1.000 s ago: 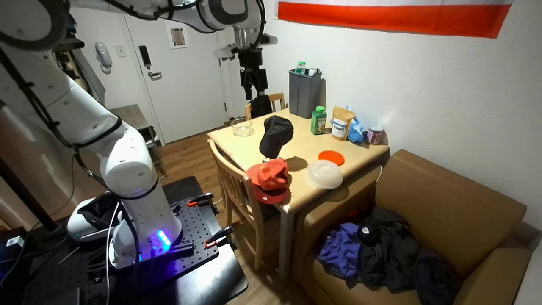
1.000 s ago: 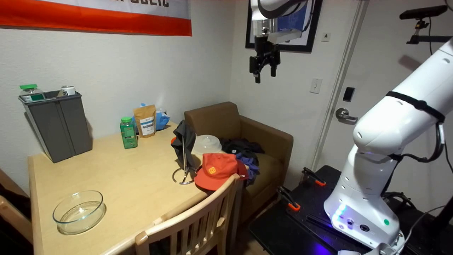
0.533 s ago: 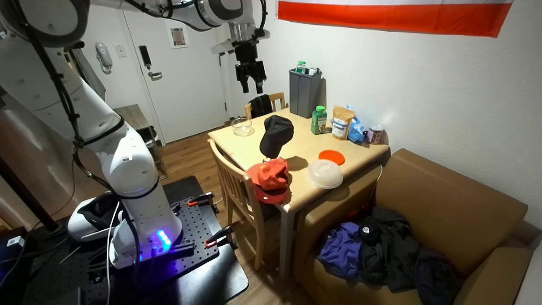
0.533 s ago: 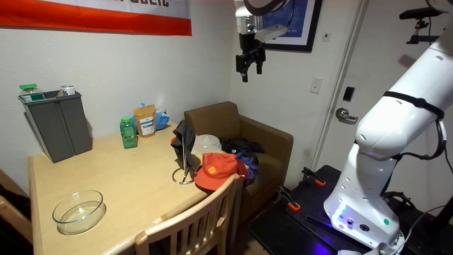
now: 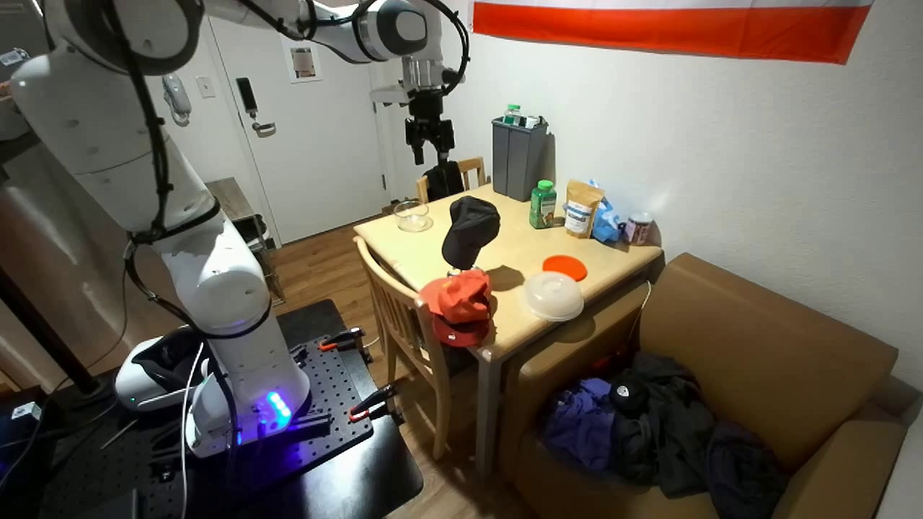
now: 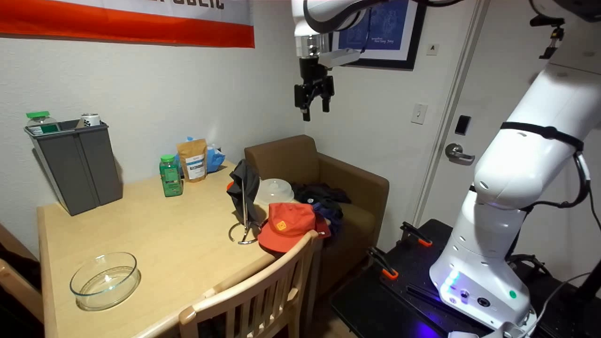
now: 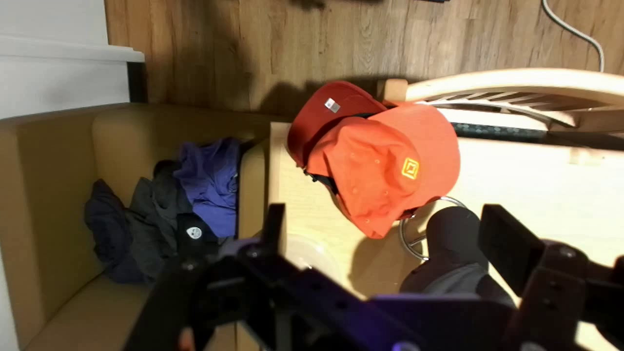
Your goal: Take the cap off the stand and put it on the pile of caps on the table
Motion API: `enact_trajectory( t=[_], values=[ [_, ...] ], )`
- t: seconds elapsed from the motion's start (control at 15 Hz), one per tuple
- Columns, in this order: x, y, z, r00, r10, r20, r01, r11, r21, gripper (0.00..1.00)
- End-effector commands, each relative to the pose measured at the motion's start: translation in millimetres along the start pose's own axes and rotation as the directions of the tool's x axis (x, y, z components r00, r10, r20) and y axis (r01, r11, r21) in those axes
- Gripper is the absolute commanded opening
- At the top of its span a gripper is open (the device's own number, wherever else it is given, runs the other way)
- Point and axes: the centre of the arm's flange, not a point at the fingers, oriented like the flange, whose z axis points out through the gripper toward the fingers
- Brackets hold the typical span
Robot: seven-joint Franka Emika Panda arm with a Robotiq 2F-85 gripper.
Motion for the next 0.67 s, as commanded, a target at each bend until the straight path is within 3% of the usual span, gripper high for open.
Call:
enact_trajectory(
  t=[0.0,0.33,0.4,0.6],
  values=[
    [62.2,-60.1,-1.3,0.992,-0.116,0.041,0.117,0.993,-0.007,1.00],
    [113.3,-126.0,-1.5,0.961,-0.258,0.096,0.264,0.963,-0.060,1.00],
    [78.7,-110.6,20.6,0.973,-0.218,0.068,0.221,0.975,-0.037,1.00],
    [86.7,-119.1,28.1,0.970,-0.229,0.080,0.233,0.972,-0.035,1.00]
  ],
)
